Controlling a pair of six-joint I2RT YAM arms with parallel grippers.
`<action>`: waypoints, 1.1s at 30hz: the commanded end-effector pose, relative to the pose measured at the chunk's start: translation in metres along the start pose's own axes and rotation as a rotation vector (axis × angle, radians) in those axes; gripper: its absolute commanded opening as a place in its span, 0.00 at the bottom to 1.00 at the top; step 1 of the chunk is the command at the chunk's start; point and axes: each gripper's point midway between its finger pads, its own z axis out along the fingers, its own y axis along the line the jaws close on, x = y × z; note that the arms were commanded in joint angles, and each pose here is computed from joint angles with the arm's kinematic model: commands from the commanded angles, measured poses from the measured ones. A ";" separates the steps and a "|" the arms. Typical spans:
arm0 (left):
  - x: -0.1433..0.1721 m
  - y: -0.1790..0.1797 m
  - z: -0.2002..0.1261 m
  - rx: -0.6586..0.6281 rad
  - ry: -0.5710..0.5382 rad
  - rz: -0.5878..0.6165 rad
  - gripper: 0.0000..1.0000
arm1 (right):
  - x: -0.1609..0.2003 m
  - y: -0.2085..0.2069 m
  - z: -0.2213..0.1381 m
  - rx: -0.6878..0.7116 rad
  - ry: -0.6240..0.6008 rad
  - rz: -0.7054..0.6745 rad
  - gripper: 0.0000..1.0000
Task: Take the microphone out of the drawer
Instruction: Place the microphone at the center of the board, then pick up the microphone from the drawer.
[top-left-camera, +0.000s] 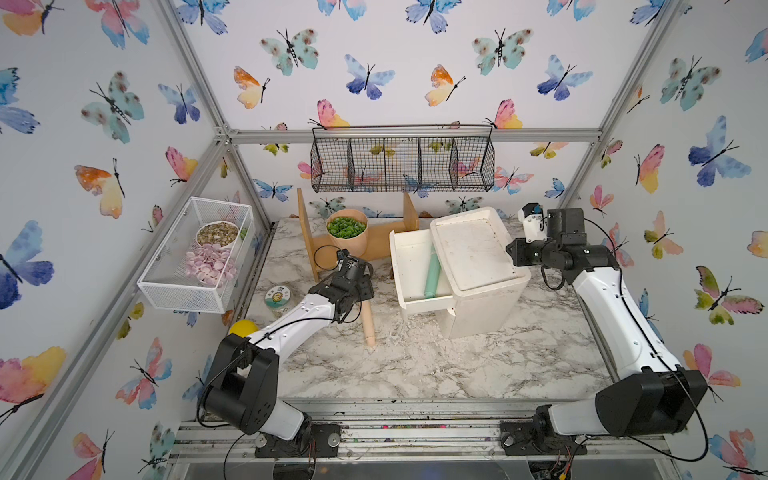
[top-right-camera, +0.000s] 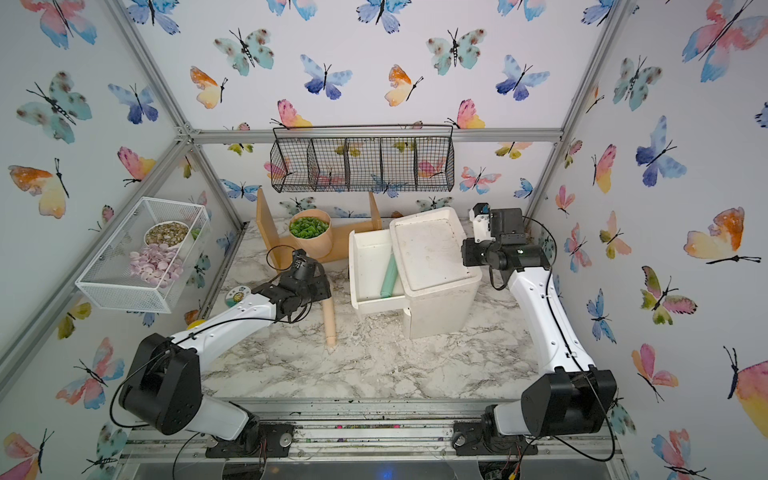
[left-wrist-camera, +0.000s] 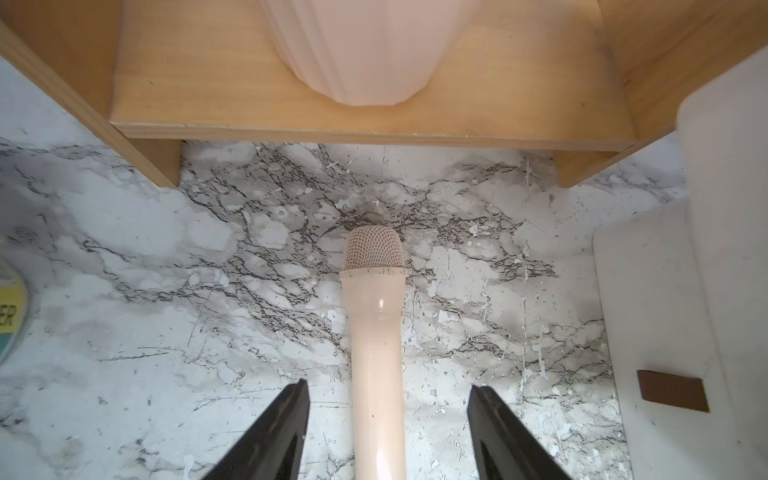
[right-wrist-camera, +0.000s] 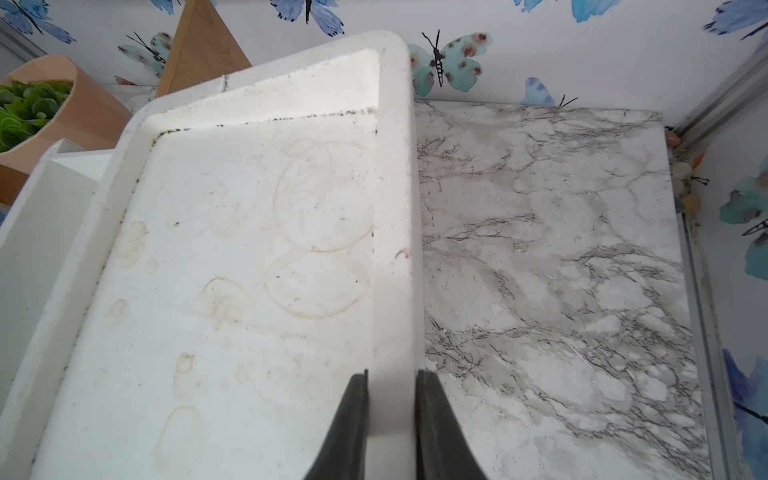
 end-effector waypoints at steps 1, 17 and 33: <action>-0.021 0.005 -0.024 -0.020 -0.055 0.025 0.66 | -0.021 0.015 -0.014 -0.078 -0.098 0.026 0.06; -0.076 -0.094 -0.103 0.367 -0.138 0.170 0.65 | -0.026 0.016 -0.016 -0.084 -0.111 0.025 0.06; -0.035 -0.188 -0.100 0.531 0.067 0.404 0.64 | -0.025 0.019 -0.010 -0.107 -0.103 0.018 0.06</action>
